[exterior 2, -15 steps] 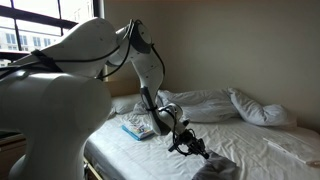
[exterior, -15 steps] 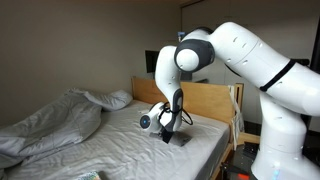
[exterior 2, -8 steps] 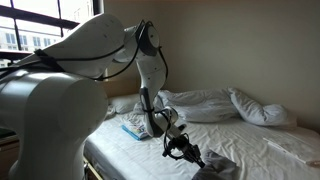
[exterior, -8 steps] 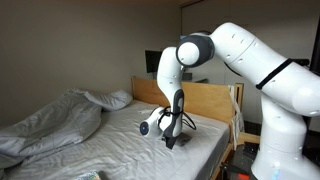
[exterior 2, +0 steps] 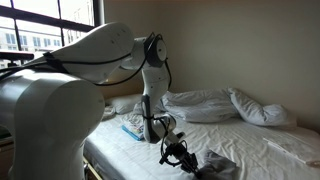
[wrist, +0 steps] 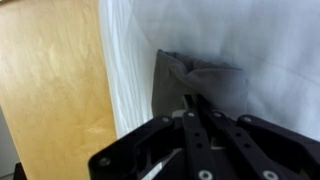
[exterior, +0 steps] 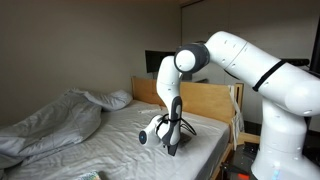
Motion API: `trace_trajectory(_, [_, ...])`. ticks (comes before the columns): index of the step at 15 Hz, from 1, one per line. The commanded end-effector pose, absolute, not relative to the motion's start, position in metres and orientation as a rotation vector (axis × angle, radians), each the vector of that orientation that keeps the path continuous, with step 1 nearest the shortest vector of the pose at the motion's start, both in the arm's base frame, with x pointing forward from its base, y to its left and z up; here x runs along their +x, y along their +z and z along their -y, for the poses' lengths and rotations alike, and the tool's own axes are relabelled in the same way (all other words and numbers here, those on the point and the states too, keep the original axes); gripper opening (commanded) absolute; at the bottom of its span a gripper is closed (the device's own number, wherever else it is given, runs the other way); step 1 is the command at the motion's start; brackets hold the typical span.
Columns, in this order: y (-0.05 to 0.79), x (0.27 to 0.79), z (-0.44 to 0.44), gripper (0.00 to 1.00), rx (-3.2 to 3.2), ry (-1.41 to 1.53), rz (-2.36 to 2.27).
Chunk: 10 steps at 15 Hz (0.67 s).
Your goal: Fold the grey thing in half
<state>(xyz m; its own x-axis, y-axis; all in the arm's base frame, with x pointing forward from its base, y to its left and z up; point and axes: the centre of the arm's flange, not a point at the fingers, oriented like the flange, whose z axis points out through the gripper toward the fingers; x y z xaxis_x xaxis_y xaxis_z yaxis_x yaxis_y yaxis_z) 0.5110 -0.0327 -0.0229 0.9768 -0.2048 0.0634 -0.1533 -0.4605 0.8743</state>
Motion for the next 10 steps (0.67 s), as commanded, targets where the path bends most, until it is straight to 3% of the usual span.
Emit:
trace_trajectory(1, [-0.063, 0.529, 0.015, 0.09, 2.036, -0.201, 0.173])
trace_trajectory(8, [-0.085, 0.544, 0.012, 0.09, 1.885, -0.377, 0.103])
trace_trajectory(9, [-0.061, 0.499, 0.076, 0.09, 1.870, -0.386, 0.108])
trace_trajectory(10, [-0.059, 0.498, 0.084, 0.09, 1.863, -0.380, 0.119])
